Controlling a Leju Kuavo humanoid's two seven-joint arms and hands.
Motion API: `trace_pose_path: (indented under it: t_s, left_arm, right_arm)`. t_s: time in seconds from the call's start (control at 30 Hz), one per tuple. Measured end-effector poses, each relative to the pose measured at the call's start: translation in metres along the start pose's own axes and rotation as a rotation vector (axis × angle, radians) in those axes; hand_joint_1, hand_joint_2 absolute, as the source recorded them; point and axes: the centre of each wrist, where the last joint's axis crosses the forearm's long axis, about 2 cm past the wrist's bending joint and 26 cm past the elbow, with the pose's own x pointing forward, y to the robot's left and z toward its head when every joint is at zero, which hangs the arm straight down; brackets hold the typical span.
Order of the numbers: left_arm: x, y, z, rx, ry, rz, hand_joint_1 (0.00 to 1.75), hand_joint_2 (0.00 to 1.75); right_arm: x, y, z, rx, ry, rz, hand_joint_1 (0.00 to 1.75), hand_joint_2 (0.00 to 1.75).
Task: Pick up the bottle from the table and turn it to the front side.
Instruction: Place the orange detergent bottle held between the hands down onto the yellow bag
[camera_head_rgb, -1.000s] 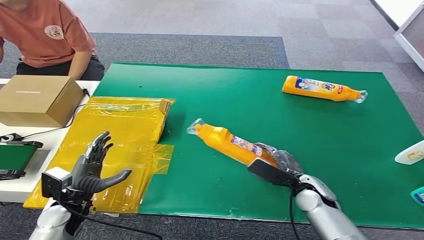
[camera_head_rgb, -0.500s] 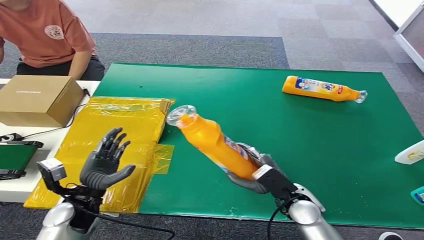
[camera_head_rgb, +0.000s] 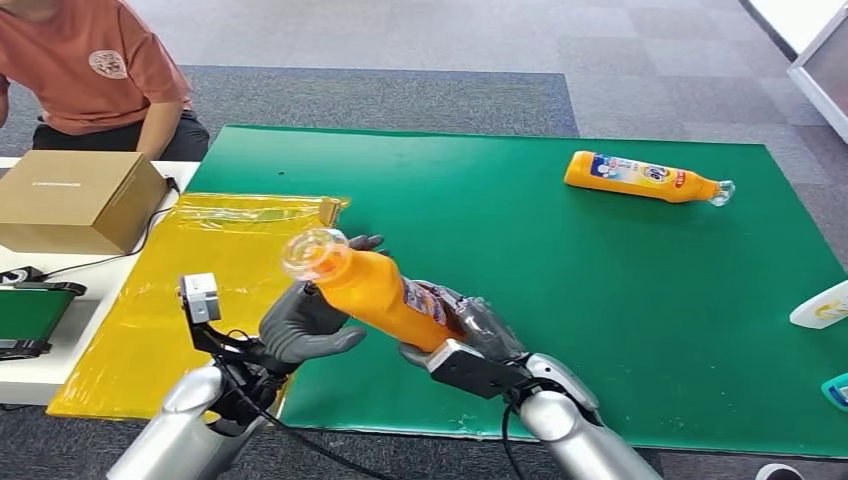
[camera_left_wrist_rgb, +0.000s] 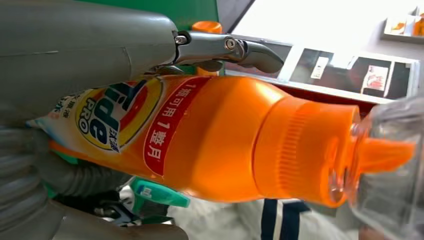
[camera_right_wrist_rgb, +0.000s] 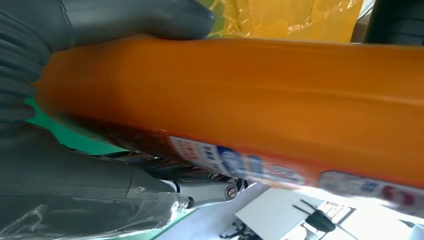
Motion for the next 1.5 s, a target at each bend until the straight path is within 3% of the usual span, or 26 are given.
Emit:
trace_pose_path:
  t_s: [0.07,0.2,0.57,0.7,0.87,1.07,1.2,1.37,1.5]
  left_arm:
    - [0.000,0.002,-0.002,-0.013,0.014,-0.002,0.00,1.75]
    - [-0.001,0.008,-0.001,-0.020,0.052,-0.022,1.75,1.75]
    - [-0.003,0.018,0.001,0.042,0.173,-0.216,1.75,1.75]
    - [-0.002,0.019,0.002,0.073,0.179,-0.313,1.75,1.75]
    - [0.003,0.013,0.013,0.216,0.138,-0.678,1.75,1.75]
    - [0.032,-0.009,0.021,0.438,-0.126,-1.701,1.75,1.75]
    - [0.035,-0.020,0.027,0.473,-0.202,-2.061,1.75,1.75]
    - [0.037,-0.010,0.033,0.529,-0.058,-2.150,1.75,1.75]
    - [0.023,0.005,0.032,0.558,0.217,-2.139,1.75,1.75]
  right_arm:
    - [0.000,0.001,-0.003,0.004,-0.006,0.014,1.75,1.75]
    - [0.001,0.004,-0.005,0.015,-0.012,0.036,1.75,1.75]
    - [-0.001,0.010,-0.002,0.014,0.028,0.071,1.75,1.75]
    - [-0.001,0.010,-0.001,0.003,0.043,0.075,0.00,1.75]
    - [0.001,0.001,0.002,-0.084,0.073,0.044,0.00,1.75]
    - [0.001,-0.023,0.014,-0.223,0.111,-0.005,0.00,1.75]
    - [0.004,-0.044,0.014,-0.309,0.106,-0.012,0.00,1.75]
    - [0.008,-0.062,0.014,-0.374,0.094,-0.021,0.00,1.75]
    - [0.011,-0.070,0.014,-0.386,0.074,-0.048,0.00,1.75]
